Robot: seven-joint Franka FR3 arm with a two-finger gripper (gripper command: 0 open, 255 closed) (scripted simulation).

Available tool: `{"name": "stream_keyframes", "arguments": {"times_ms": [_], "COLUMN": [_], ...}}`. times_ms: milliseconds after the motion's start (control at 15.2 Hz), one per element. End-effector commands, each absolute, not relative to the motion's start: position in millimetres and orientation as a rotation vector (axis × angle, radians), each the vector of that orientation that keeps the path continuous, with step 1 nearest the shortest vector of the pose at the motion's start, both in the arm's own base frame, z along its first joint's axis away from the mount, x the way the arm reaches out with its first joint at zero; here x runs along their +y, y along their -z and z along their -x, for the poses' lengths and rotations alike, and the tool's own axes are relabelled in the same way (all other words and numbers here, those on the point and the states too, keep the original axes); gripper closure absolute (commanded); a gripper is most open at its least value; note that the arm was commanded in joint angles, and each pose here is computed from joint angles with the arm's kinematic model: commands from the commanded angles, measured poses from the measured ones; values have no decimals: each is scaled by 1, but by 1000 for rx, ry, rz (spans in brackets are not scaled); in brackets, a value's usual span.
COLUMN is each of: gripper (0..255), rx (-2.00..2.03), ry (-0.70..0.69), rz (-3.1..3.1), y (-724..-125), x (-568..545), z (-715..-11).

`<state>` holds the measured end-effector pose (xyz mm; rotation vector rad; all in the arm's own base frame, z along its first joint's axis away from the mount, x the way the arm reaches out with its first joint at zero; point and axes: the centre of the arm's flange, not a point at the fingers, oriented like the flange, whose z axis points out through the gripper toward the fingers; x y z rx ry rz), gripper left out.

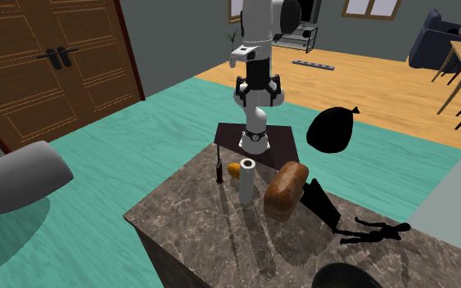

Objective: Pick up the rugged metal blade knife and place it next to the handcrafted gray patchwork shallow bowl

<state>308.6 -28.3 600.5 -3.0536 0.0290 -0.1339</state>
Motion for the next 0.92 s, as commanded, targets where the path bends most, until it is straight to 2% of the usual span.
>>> {"name": "stream_keyframes", "arguments": {"times_ms": [0,858], "gripper": [0,0], "rx": [29,-135], "ry": [134,-165], "rz": [3054,2975], "y": [-600,-455], "x": [-28,-130], "z": [-309,-362]}}
